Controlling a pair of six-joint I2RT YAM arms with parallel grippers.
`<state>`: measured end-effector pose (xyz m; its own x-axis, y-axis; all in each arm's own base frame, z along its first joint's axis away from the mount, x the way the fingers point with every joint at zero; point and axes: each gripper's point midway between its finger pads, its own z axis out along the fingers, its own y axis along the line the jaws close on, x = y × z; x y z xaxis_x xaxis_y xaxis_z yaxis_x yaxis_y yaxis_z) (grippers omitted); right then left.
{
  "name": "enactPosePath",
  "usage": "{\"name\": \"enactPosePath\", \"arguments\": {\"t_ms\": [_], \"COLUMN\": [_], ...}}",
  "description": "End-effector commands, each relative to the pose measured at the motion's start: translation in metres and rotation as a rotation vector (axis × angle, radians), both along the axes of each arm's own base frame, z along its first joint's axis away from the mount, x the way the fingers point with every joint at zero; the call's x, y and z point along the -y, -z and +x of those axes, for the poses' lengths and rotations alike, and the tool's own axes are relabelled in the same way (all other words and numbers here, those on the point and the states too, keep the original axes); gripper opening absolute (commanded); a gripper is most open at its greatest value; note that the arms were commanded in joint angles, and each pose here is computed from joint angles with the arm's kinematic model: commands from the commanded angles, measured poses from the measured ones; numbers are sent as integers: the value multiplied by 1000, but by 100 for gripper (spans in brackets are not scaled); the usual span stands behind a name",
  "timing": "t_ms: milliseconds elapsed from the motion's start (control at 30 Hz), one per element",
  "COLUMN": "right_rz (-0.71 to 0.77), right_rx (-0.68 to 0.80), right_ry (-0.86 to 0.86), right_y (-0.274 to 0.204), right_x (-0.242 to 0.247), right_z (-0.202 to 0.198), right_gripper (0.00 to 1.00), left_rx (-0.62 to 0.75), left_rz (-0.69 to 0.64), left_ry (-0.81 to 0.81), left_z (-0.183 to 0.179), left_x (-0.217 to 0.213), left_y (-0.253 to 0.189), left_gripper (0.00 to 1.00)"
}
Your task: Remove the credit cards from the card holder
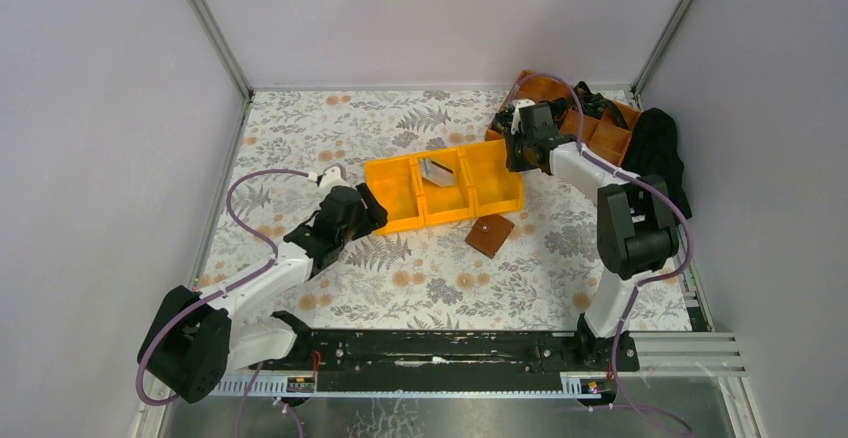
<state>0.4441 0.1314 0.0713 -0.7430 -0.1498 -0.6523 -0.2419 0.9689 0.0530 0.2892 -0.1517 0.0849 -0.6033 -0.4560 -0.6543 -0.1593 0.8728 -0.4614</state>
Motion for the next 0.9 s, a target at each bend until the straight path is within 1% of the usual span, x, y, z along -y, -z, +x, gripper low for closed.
{"name": "enactPosePath", "arguments": {"t_ms": [0,167,200,267,333,433,467,567,667,800,867], "right_rz": [49,72,75,79,90,105,108,120,144,197,221], "right_rx": [75,86,88,93,103,134,141,166,198,232,239], "right_ry": [17,13,9,15,16,16,16,20,24,21,11], "right_y": [-31,-35,-37,-38,-40,-54,-58,-69,-84,-95,-94], "right_x": [-2,-3,-4,-3,-4,-4,-3,-2,-1,-7,-14], "right_z": [-5,-14,-15,-17,-19,-22,-23,-28,-37,-61,-77], "right_gripper": [6,7,10,30,44,60,63,69,71,71,67], "left_rx": [35,35,35,35,35,38,41,46,53,71,86], "left_rz": [-9,-11,-11,-12,-10,-14,-15,-17,-21,-34,-44], "left_ry": [11,12,12,13,11,18,18,17,17,22,33], "left_z": [4,5,5,5,5,4,4,3,3,1,0], "left_x": [4,4,4,5,4,5,5,4,4,4,6], "left_y": [-4,-4,-4,-4,-4,-5,-6,-7,-9,-15,-20], "left_gripper": [73,73,73,73,73,73,73,73,73,73,73]}}
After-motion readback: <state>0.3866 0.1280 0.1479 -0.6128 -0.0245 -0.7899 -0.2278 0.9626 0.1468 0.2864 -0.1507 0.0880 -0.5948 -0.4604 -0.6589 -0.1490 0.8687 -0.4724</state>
